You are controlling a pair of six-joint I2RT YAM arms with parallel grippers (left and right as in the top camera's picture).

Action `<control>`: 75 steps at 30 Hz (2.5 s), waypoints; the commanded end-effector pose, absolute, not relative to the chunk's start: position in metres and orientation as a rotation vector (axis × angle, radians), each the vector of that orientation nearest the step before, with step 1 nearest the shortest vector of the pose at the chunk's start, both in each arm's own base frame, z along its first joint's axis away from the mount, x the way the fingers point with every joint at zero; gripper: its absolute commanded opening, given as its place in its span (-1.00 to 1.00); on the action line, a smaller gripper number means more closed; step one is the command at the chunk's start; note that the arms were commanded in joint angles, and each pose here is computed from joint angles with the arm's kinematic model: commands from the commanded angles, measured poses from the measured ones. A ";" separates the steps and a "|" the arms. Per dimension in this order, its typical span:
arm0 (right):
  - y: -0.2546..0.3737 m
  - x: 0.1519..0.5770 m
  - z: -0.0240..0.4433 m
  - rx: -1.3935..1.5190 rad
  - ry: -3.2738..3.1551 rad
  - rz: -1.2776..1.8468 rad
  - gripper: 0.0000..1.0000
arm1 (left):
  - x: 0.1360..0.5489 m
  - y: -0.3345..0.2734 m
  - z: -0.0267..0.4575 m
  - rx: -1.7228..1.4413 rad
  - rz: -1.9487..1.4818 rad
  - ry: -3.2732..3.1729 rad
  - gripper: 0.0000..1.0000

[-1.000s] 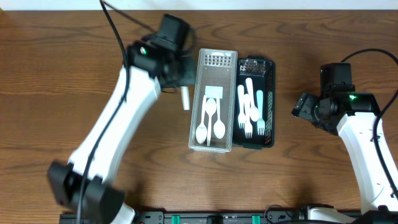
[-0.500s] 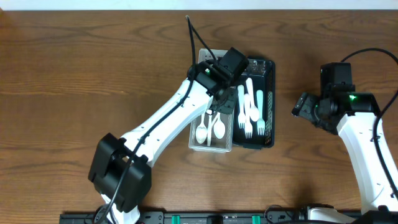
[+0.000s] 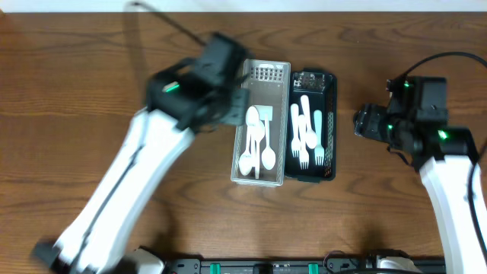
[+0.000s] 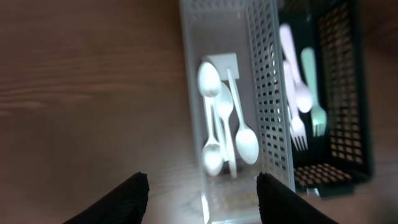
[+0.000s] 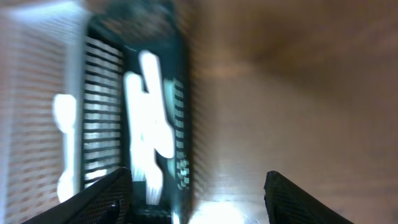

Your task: Pack container

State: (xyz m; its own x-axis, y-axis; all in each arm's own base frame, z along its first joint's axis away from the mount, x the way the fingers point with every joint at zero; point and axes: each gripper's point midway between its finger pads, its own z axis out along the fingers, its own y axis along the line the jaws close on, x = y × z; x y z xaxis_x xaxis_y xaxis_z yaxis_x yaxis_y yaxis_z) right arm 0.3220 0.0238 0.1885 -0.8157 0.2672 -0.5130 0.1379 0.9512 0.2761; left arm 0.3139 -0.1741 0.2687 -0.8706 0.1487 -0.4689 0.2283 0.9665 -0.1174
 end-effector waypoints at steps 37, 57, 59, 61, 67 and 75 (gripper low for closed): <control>0.044 0.153 0.383 -0.150 1.766 0.261 0.99 | 0.074 0.046 0.410 -0.067 -0.025 1.964 0.96; 0.043 0.109 0.286 -0.102 2.211 0.304 0.99 | 0.124 0.049 0.426 -0.083 0.244 1.839 0.96; 0.043 0.104 0.279 -0.098 2.245 0.306 0.99 | 0.143 0.049 0.441 -0.147 0.248 1.742 0.96; 0.043 0.100 0.275 -0.095 2.269 0.309 0.99 | 0.158 0.050 0.448 -0.206 0.246 1.658 0.96; 0.043 0.095 0.268 -0.090 2.305 0.311 0.98 | 0.187 0.049 0.409 -0.267 0.229 1.528 0.96; 0.043 0.095 0.268 -0.090 2.306 0.312 0.98 | 0.211 0.045 0.285 -0.242 0.269 1.637 0.96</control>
